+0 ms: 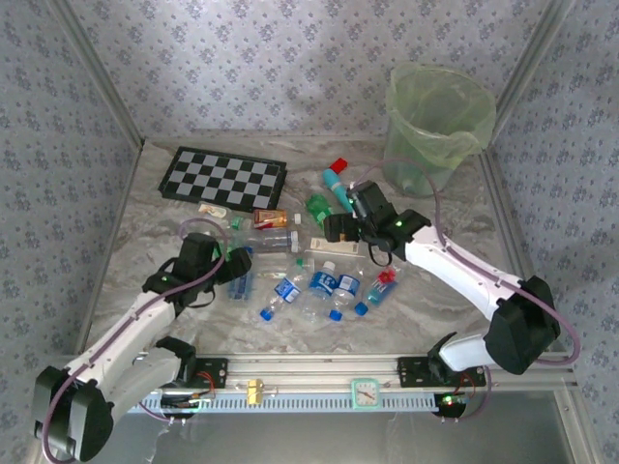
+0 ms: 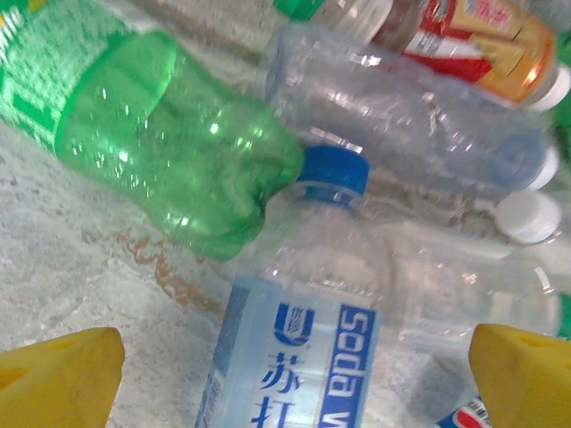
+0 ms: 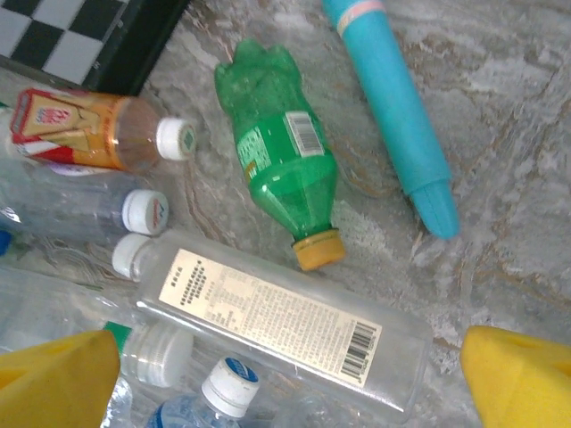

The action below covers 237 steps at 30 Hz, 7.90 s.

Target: Put the plastic bottles in the bin

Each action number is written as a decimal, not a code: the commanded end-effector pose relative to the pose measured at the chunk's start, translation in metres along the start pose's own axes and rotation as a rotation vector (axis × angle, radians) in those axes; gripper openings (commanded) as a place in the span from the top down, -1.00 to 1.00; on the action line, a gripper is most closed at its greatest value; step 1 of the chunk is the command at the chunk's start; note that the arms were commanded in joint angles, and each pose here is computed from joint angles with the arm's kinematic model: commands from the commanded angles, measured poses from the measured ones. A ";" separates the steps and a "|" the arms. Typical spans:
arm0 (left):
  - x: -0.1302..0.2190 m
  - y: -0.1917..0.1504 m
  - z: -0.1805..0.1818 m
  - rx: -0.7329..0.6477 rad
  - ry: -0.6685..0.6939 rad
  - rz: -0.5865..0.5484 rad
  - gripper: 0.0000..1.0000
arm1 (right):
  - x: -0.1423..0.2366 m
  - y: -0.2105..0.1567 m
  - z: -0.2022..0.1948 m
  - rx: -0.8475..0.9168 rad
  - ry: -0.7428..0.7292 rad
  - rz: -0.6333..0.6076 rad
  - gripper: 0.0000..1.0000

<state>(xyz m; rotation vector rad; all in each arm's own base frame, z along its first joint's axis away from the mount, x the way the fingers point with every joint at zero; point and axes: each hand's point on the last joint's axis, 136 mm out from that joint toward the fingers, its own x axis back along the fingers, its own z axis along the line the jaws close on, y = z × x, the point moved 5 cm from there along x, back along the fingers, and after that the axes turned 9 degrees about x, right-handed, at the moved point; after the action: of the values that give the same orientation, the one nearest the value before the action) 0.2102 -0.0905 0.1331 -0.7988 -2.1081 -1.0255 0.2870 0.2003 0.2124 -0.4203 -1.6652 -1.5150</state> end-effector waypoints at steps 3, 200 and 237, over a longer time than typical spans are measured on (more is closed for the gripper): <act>-0.005 -0.011 -0.003 -0.058 -0.019 -0.005 -0.93 | 0.000 -0.002 -0.002 -0.069 -0.027 -0.068 -1.00; 0.010 0.075 0.012 0.416 -0.048 -0.371 -1.00 | 0.083 0.169 -0.055 0.165 -0.178 -0.469 -0.99; -0.075 0.056 0.046 0.734 0.452 -0.074 -0.39 | 0.014 0.035 -0.037 0.057 -0.092 -0.205 -1.00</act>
<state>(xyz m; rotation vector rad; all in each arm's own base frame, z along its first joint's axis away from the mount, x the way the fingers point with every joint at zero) 0.2793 -0.0388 0.0737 -0.1261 -1.8850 -0.3608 0.3165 0.1714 0.2363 -0.3145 -1.8605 -1.5786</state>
